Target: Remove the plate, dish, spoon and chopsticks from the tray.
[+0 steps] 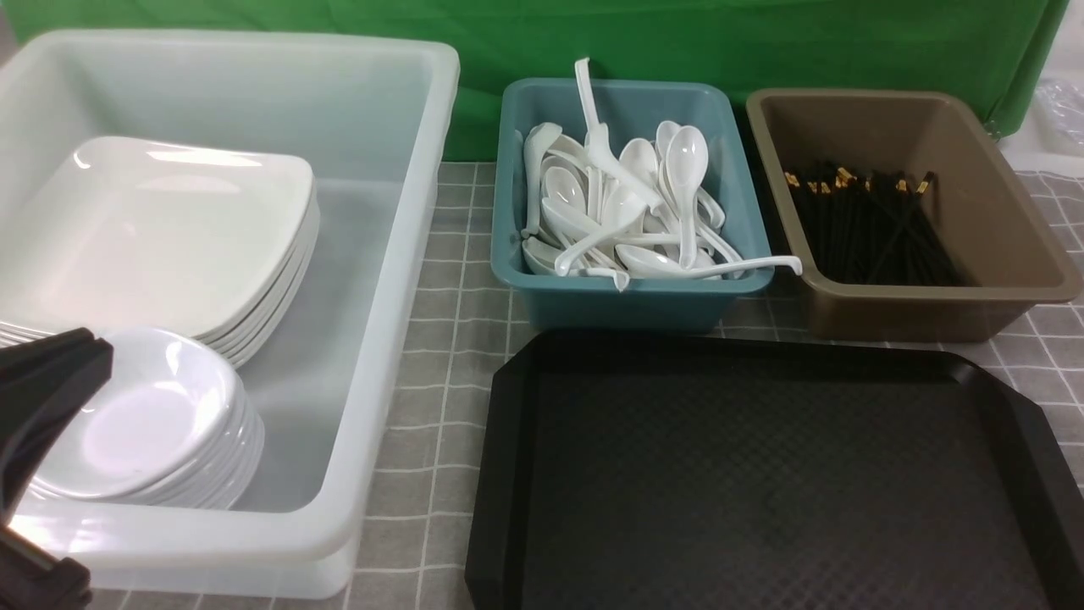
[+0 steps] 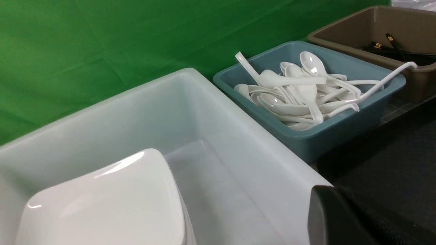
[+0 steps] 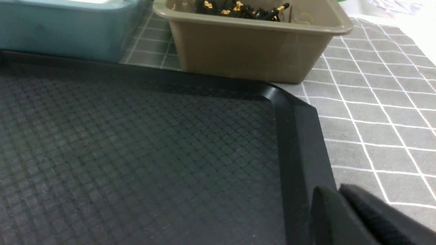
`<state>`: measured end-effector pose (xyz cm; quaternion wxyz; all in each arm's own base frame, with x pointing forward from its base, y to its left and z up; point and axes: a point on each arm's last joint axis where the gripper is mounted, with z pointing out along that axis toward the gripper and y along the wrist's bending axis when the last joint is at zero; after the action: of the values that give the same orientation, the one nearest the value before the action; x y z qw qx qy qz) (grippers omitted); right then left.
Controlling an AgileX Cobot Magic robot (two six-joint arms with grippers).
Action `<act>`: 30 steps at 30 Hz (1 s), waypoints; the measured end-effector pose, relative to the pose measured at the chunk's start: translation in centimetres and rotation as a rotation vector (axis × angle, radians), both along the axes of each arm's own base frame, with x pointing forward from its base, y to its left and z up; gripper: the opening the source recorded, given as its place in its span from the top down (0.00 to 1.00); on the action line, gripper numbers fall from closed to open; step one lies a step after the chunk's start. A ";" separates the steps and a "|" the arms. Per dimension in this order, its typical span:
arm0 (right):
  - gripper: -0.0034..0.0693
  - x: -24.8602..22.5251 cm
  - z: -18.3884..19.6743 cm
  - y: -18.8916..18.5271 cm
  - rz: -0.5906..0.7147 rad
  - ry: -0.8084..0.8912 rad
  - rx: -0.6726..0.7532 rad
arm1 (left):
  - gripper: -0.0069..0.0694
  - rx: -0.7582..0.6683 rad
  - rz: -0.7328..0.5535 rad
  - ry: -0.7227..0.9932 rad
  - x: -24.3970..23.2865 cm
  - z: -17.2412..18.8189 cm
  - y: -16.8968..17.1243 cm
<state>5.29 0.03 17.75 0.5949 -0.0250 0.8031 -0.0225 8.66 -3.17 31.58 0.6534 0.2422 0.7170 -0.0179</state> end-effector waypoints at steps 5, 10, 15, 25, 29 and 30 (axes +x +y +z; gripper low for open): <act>0.84 0.0 0.0 0.0 0.000 0.000 0.000 | 0.89 -0.065 0.110 -0.120 0.2 -0.2 0.9; 0.82 0.0 0.0 0.0 0.000 0.000 0.000 | 0.89 -0.212 0.312 -0.225 -1.4 -3.1 2.9; 0.81 0.0 0.0 0.0 0.000 0.000 0.000 | 0.89 -0.283 0.459 -0.237 -3.0 -8.0 3.8; 0.78 0.0 0.1 0.0 0.000 -0.008 0.000 | 0.89 -0.373 0.541 0.020 -3.1 -12.4 3.9; 0.76 0.0 0.1 0.0 0.000 -0.010 0.000 | 0.89 -0.372 0.541 0.020 -3.1 -12.4 3.9; 0.76 0.0 0.1 0.0 0.000 -0.010 0.000 | 0.89 -0.371 0.542 0.020 -3.1 -12.4 3.9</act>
<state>5.31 0.03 17.81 0.5988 -0.0248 0.8002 -0.0229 5.55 0.75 19.18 0.6603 -0.0808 0.7462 0.0237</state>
